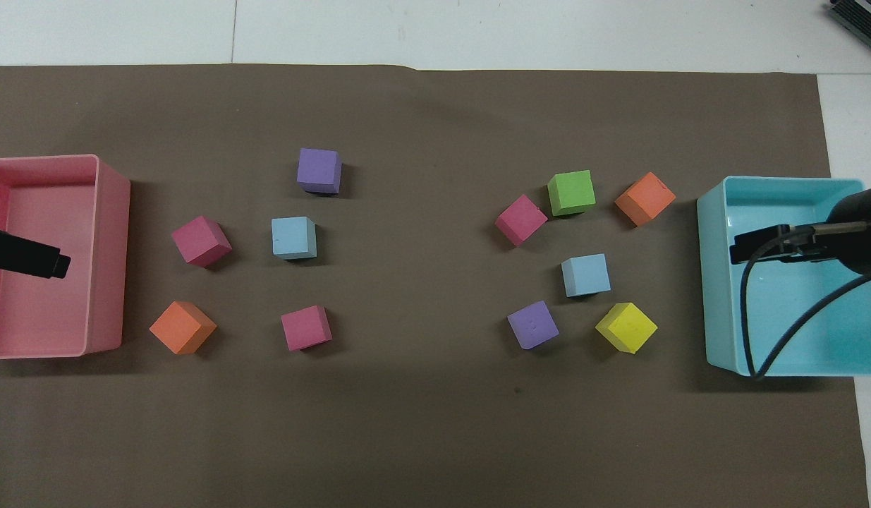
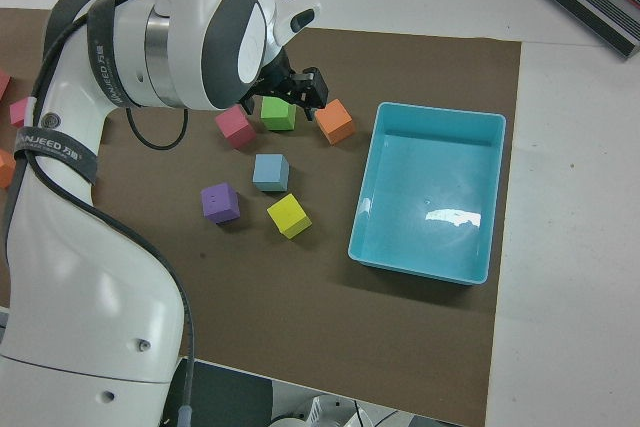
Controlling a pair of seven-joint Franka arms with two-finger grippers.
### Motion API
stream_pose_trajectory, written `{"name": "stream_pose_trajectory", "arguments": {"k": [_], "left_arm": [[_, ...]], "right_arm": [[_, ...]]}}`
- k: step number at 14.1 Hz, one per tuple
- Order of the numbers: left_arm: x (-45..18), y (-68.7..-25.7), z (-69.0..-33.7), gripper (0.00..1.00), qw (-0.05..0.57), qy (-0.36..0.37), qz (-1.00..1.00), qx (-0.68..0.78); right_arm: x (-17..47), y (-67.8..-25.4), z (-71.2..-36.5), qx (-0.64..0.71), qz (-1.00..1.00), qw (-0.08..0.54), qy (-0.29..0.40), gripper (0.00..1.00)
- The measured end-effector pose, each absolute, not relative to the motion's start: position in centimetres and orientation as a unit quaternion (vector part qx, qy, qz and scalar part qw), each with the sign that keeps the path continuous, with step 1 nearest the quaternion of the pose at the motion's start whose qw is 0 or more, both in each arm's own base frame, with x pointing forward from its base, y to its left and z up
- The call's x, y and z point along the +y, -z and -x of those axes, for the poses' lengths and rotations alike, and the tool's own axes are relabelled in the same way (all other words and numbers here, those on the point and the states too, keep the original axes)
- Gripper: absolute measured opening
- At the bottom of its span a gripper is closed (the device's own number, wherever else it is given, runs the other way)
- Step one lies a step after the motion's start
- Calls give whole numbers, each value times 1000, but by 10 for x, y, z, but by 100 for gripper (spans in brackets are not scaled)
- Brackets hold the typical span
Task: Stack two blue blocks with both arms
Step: 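Reach the right gripper toward the light blue cube among the cubes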
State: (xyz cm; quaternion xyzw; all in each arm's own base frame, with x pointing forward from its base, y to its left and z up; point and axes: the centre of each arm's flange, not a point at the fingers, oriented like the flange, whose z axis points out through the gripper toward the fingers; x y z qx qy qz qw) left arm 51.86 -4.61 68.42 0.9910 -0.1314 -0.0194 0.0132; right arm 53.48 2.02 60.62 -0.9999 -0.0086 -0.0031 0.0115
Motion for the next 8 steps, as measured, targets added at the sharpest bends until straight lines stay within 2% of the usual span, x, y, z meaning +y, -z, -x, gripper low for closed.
{"name": "stream_pose_trajectory", "arguments": {"k": [4,8], "left_arm": [[-46,-684,-519,100,13,19,-991,-131],[-46,-684,-519,100,13,19,-991,-131]], "right_arm": [[45,-571,-551,-27,1000,10,-4,100],[83,-515,-579,-31,999,7,-7,100]]}}
